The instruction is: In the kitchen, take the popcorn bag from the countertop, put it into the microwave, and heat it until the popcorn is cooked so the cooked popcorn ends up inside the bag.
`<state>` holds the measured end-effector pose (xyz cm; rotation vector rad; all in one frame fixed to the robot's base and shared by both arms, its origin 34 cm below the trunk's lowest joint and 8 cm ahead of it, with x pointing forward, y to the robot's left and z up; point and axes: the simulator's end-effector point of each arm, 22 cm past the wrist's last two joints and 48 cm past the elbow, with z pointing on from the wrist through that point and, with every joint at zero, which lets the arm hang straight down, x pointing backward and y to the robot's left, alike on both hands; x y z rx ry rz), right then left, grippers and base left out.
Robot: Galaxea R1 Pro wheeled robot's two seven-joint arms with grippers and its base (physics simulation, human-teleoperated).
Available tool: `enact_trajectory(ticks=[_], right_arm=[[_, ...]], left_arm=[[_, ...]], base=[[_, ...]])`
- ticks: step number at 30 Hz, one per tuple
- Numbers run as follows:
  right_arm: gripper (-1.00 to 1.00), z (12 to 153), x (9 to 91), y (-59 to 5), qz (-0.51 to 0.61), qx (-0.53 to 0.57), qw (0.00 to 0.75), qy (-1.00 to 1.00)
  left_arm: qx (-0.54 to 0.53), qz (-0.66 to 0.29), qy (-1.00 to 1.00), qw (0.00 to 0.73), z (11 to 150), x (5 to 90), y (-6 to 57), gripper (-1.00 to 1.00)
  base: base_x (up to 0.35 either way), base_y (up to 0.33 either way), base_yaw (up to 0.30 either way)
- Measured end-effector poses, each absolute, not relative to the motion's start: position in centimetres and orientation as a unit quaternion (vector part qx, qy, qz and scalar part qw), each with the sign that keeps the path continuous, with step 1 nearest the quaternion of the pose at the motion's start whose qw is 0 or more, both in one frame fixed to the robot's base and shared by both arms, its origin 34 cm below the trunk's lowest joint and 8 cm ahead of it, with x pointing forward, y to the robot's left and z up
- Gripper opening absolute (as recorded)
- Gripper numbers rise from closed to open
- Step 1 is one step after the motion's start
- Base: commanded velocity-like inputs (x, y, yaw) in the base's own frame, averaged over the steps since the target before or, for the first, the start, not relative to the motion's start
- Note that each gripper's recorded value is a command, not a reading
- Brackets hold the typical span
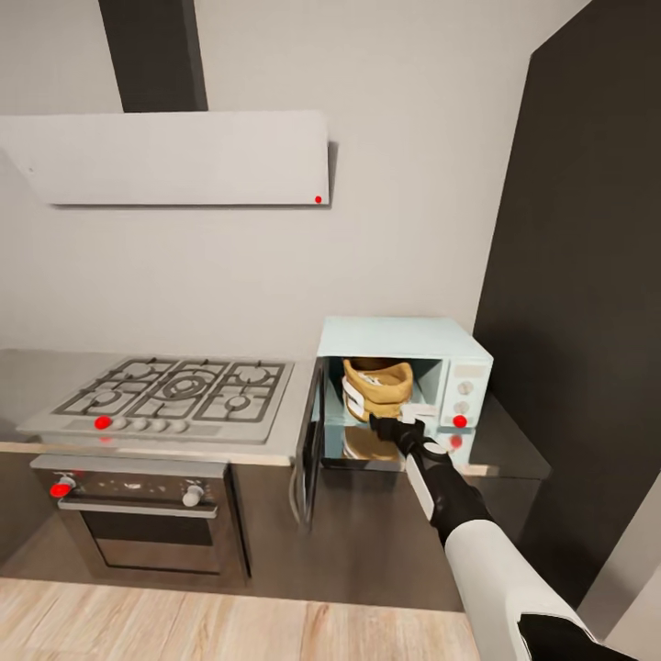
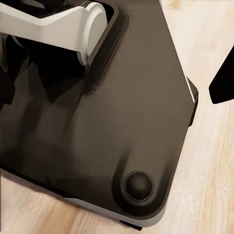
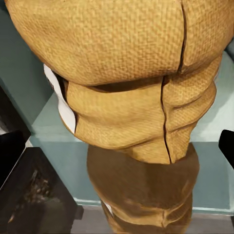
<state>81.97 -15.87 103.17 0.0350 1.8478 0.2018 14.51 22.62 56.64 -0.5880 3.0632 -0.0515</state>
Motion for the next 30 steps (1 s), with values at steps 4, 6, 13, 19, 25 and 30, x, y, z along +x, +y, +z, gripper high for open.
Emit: enact_trajectory(ticks=[4, 6, 13, 19, 25, 30], right_arm=[[1.0, 103.18, 81.98, -16.0, 0.085, 0.017, 0.599, 0.796], [1.0, 103.18, 81.99, -16.05, 0.085, 0.018, 0.599, 0.796], [1.0, 103.15, 81.99, -16.15, 0.081, 0.017, 0.599, 0.797], [1.0, 103.16, 81.99, -16.16, 0.081, 0.017, 0.599, 0.797], [1.0, 103.19, 82.0, -16.2, 0.081, 0.018, 0.599, 0.796], [1.0, 103.2, 82.02, -16.21, 0.081, 0.018, 0.599, 0.796]], left_arm=[[-0.188, -0.017, 0.982, 0.011, 56.64, 14.53, 22.65, 1.0], [-0.188, -0.017, 0.982, 0.011, 56.64, 14.53, 22.65, 1.0], [-0.188, -0.017, 0.982, 0.011, 56.64, 14.53, 22.65, 1.0], [-0.188, -0.017, 0.982, 0.011, 56.64, 14.53, 22.65, 1.0], [-0.188, -0.017, 0.982, 0.011, 56.64, 14.53, 22.65, 1.0], [-0.188, -0.017, 0.982, 0.011, 56.64, 14.53, 22.65, 1.0]], base=[[0.226, 0.0, 0.0], [0.232, 0.0, 0.0], [0.233, 0.0, 0.0], [0.231, 0.0, 0.0], [0.226, 0.0, 0.0], [0.169, 0.0, 0.0]])
